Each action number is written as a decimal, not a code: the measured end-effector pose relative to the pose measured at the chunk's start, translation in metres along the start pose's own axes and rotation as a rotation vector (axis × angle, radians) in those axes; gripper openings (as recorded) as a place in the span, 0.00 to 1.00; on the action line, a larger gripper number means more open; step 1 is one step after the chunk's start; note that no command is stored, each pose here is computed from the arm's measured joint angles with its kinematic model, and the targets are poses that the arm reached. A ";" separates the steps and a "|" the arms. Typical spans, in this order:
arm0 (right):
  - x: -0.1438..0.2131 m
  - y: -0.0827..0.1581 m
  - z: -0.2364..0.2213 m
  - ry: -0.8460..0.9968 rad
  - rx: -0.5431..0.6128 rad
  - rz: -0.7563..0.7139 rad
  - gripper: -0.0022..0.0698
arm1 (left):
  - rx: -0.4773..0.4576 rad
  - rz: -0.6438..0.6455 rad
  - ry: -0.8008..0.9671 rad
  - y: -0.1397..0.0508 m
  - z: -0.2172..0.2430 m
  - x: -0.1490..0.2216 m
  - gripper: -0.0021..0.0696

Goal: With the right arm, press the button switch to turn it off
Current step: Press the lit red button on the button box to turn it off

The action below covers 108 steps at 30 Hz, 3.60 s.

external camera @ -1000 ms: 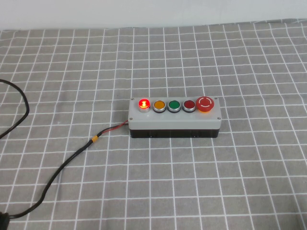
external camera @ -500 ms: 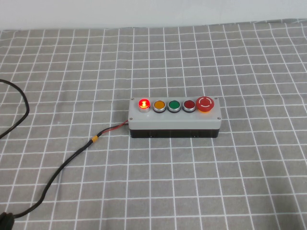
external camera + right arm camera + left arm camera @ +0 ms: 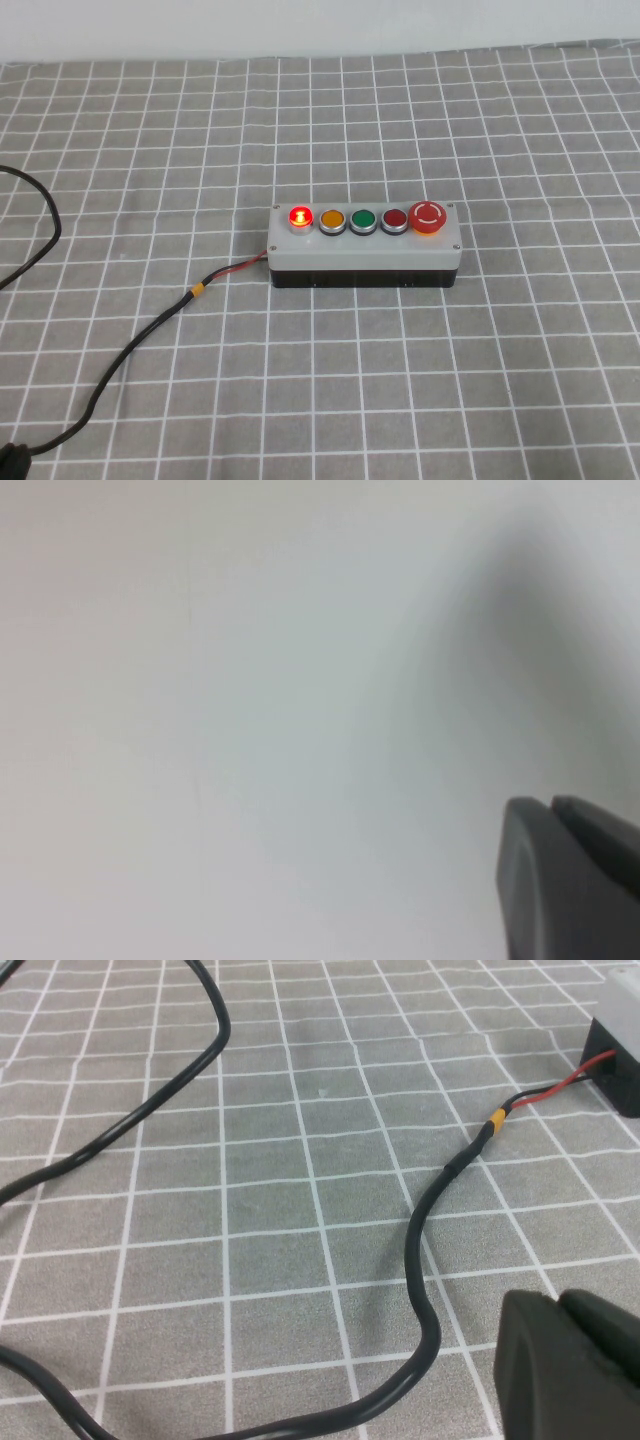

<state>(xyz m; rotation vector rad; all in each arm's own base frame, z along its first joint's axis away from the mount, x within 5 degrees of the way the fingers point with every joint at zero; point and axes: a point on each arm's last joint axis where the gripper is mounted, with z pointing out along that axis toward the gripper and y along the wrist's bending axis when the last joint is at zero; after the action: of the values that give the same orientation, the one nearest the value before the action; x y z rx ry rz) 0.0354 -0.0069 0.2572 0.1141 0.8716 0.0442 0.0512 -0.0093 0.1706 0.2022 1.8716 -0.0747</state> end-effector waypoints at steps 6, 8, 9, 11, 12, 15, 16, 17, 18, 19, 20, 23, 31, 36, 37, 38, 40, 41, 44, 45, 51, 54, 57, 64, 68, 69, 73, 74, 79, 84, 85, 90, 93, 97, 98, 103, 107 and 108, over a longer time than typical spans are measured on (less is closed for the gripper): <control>-0.051 0.008 0.021 -0.038 -0.020 0.078 0.01 | 0.000 0.000 0.000 0.000 0.000 0.000 0.02; -0.070 0.012 0.030 0.030 -0.029 0.108 0.01 | 0.001 -0.002 0.000 0.000 0.000 0.000 0.02; -0.081 0.014 0.037 0.073 -0.032 0.121 0.01 | 0.001 -0.002 0.000 0.000 0.000 0.000 0.02; -0.094 0.018 0.052 0.181 -0.033 0.131 0.01 | 0.001 -0.004 0.000 0.000 0.000 0.000 0.02; -0.099 0.021 0.061 0.253 -0.031 0.134 0.01 | 0.002 -0.005 0.000 0.000 0.000 0.000 0.02; -0.103 0.026 0.091 0.476 -0.021 0.136 0.01 | 0.003 -0.007 0.000 0.000 0.000 0.000 0.02; -0.100 0.027 0.101 0.558 -0.015 0.135 0.01 | 0.003 -0.007 0.000 0.000 0.000 0.000 0.02; -0.095 0.028 0.108 0.627 -0.012 0.128 0.01 | 0.003 -0.007 0.000 0.000 0.000 0.000 0.02; -0.090 0.028 0.118 0.686 -0.009 0.116 0.01 | 0.003 -0.007 0.000 0.000 0.000 0.000 0.02; -0.083 0.029 0.126 0.732 -0.008 0.115 0.01 | 0.003 -0.007 0.000 0.000 0.000 0.000 0.02; -0.075 0.029 0.134 0.771 -0.005 0.126 0.01 | 0.003 -0.007 0.000 0.000 0.000 0.000 0.02; -0.053 0.034 0.151 0.869 0.005 0.267 0.01 | 0.003 -0.007 0.000 0.000 0.000 0.000 0.02; 0.029 0.060 0.178 1.189 -0.227 0.478 0.01 | 0.003 -0.008 0.000 0.000 0.000 0.000 0.02; 0.072 0.090 0.188 1.250 -0.433 0.506 0.01 | 0.003 -0.008 0.000 0.000 0.000 0.000 0.02; 0.081 0.098 0.191 1.262 -0.458 0.493 0.01 | 0.003 -0.008 0.000 0.000 0.000 0.000 0.02; 0.089 0.108 0.192 1.279 -0.481 0.481 0.01 | 0.003 -0.008 0.000 0.000 0.000 0.000 0.02; 0.104 0.132 0.197 1.305 -0.550 0.439 0.01 | 0.003 -0.008 0.000 0.000 0.000 0.000 0.02; 0.109 0.143 0.199 1.313 -0.581 0.419 0.01 | 0.003 -0.008 0.000 0.000 0.000 0.000 0.02; 0.123 0.182 0.210 1.340 -0.681 0.355 0.01 | 0.003 -0.008 0.000 0.000 0.000 0.000 0.02; 0.128 0.196 0.214 1.352 -0.709 0.325 0.01 | 0.003 -0.008 0.000 0.000 0.000 0.000 0.02; 0.166 0.262 0.232 1.474 -0.818 0.021 0.01 | 0.003 -0.008 0.000 0.000 0.000 0.000 0.02; 0.181 0.284 0.243 1.532 -0.785 -0.145 0.01 | 0.003 -0.008 0.000 0.000 0.000 0.000 0.02; 0.197 0.297 0.251 1.570 -0.757 -0.237 0.01 | 0.003 -0.008 0.000 0.000 0.000 0.000 0.02; 0.216 0.315 0.262 1.567 -0.736 -0.221 0.01 | 0.003 -0.008 0.000 0.000 0.000 0.000 0.02; 0.228 0.319 0.256 1.601 -0.739 -0.204 0.01 | 0.003 -0.008 0.000 0.000 0.000 0.000 0.02; 0.232 0.320 0.253 1.613 -0.740 -0.201 0.01 | 0.003 -0.008 0.000 0.000 0.000 0.000 0.02; 0.243 0.322 0.246 1.649 -0.741 -0.184 0.01 | 0.003 -0.008 0.000 0.000 0.000 0.000 0.02; 0.245 0.322 0.245 1.655 -0.741 -0.183 0.01 | 0.003 -0.008 0.000 0.000 0.000 0.000 0.02; 0.250 0.323 0.242 1.669 -0.742 -0.181 0.01 | 0.003 -0.008 0.000 0.000 0.000 0.000 0.02; 0.253 0.323 0.241 1.675 -0.741 -0.184 0.01 | 0.003 -0.008 0.000 0.000 0.000 0.000 0.02; 0.253 0.323 0.241 1.677 -0.742 -0.184 0.01 | 0.003 -0.008 0.000 0.000 0.000 0.000 0.02; 0.262 0.324 0.237 1.703 -0.741 -0.196 0.01 | 0.003 -0.008 0.000 0.000 0.000 0.000 0.02; 0.263 0.325 0.237 1.703 -0.740 -0.197 0.01 | 0.003 -0.008 0.000 0.000 0.000 0.000 0.02; 0.260 0.324 0.239 1.694 -0.738 -0.195 0.01 | 0.003 -0.008 0.000 0.000 0.000 0.000 0.02; 0.257 0.324 0.240 1.688 -0.738 -0.196 0.01 | 0.003 -0.008 0.000 0.000 0.000 0.000 0.02; 0.221 0.317 0.255 1.641 -0.738 -0.199 0.01 | 0.003 -0.008 0.000 0.000 0.000 0.000 0.02; 0.156 0.302 0.284 1.500 -0.725 -0.216 0.01 | 0.003 -0.008 0.000 0.000 0.000 0.000 0.02; 0.136 0.295 0.291 1.460 -0.716 -0.229 0.01 | 0.003 -0.008 0.000 0.000 0.000 0.000 0.02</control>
<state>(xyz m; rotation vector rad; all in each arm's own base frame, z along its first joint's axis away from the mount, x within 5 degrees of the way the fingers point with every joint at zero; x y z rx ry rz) 0.3476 0.2742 0.3743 -0.7937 2.2532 0.2394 0.0511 -0.0096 0.1707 0.1967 1.8721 -0.0836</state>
